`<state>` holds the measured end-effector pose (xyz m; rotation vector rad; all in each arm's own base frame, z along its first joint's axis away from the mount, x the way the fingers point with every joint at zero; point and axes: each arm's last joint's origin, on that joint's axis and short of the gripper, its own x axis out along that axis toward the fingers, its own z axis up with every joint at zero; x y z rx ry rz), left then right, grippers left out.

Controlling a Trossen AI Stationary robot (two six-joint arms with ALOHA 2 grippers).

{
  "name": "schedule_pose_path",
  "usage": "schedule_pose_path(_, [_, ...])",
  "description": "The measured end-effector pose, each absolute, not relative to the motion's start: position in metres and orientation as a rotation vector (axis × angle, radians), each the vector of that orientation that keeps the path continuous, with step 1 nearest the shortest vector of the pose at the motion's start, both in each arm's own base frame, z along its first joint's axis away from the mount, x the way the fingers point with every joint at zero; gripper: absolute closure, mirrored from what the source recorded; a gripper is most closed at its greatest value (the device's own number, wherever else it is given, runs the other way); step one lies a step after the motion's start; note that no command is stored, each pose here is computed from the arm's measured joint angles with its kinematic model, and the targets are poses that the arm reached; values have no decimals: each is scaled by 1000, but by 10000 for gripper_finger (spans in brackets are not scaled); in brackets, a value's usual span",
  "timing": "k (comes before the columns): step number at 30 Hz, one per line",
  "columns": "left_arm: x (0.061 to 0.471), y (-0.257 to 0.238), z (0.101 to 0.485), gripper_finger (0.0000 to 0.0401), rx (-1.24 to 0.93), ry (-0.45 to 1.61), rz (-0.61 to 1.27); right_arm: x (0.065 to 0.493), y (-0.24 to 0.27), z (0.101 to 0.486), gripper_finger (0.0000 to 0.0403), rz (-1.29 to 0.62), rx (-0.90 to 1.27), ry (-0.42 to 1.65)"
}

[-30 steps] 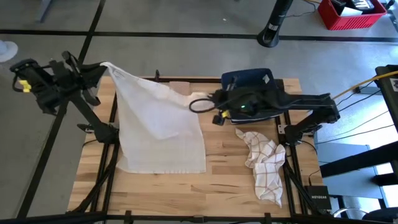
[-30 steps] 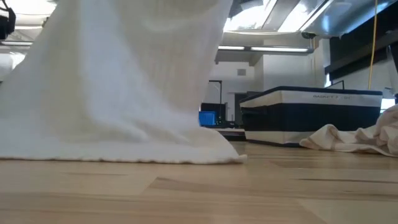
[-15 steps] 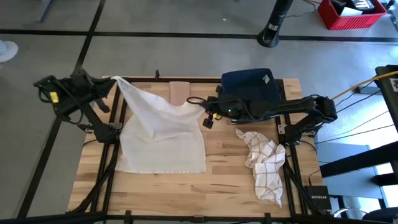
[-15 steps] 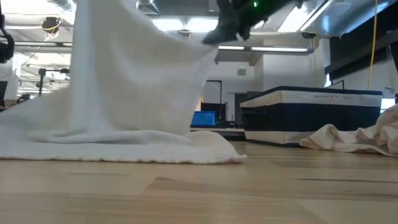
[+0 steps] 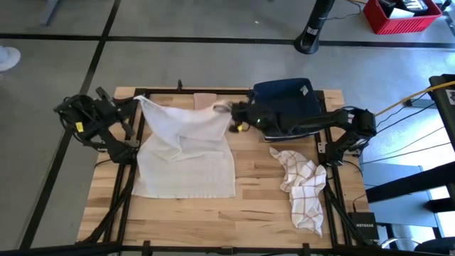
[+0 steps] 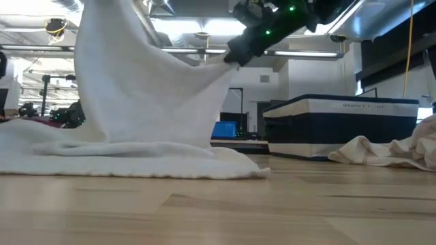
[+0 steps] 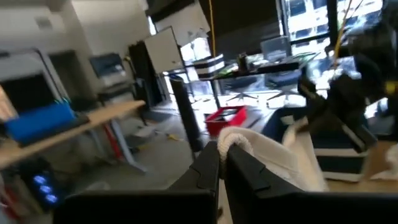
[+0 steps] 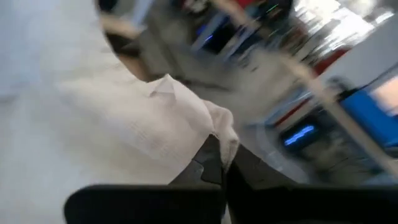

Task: Fold towel
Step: Fold the white patterned towel

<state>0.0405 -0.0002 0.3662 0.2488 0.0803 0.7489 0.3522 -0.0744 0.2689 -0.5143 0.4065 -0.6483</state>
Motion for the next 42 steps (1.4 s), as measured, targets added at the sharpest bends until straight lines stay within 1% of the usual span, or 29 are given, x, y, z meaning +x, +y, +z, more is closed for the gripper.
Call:
schedule_pose_path(3, [42, 0, 364, 397, 317, 97, 779, 349, -96, 281, 400, -710, -581, 330])
schedule_pose_path(6, [43, 1, 363, 392, 297, 95, 816, 344, -118, 285, 400, -703, -575, 274])
schedule_pose_path(10, [43, 2, 363, 390, 277, 92, 849, 335, -143, 282, 399, -702, -428, 257])
schedule_pose_path(13, [44, 2, 361, 388, 261, 89, 862, 331, -154, 273, 384, -715, -288, 287])
schedule_pose_path(16, [43, 3, 360, 368, 231, 107, 901, 326, -159, 262, 341, -730, -166, 360])
schedule_pose_path(18, [43, 4, 360, 341, 209, 102, 915, 323, -160, 257, 303, -738, -106, 401])
schedule_pose_path(20, [42, 5, 361, 309, 142, 70, 929, 321, -159, 254, 263, -741, -54, 451])
schedule_pose_path(24, [40, 7, 365, 248, 2, 1, 941, 316, -156, 274, 196, -724, 5, 549])
schedule_pose_path(26, [40, 6, 365, 228, -34, -17, 938, 313, -154, 287, 172, -692, 35, 619])
schedule_pose_path(28, [44, 3, 363, 216, -27, -13, 923, 310, -149, 298, 156, -649, 91, 672])
schedule_pose_path(30, [54, -6, 356, 211, 40, 20, 896, 311, -140, 307, 147, -553, 137, 680])
schedule_pose_path(33, [70, -23, 346, 212, 146, 66, 849, 319, -114, 310, 144, -349, 163, 670])
schedule_pose_path(35, [81, -35, 340, 216, 179, 79, 827, 326, -93, 305, 146, -238, 143, 676])
schedule_pose_path(39, [98, -56, 329, 223, 152, 61, 782, 337, -49, 287, 152, -106, 75, 641])
schedule_pose_path(42, [107, -69, 324, 226, 55, -1, 640, 340, -22, 270, 155, -28, 34, 593])
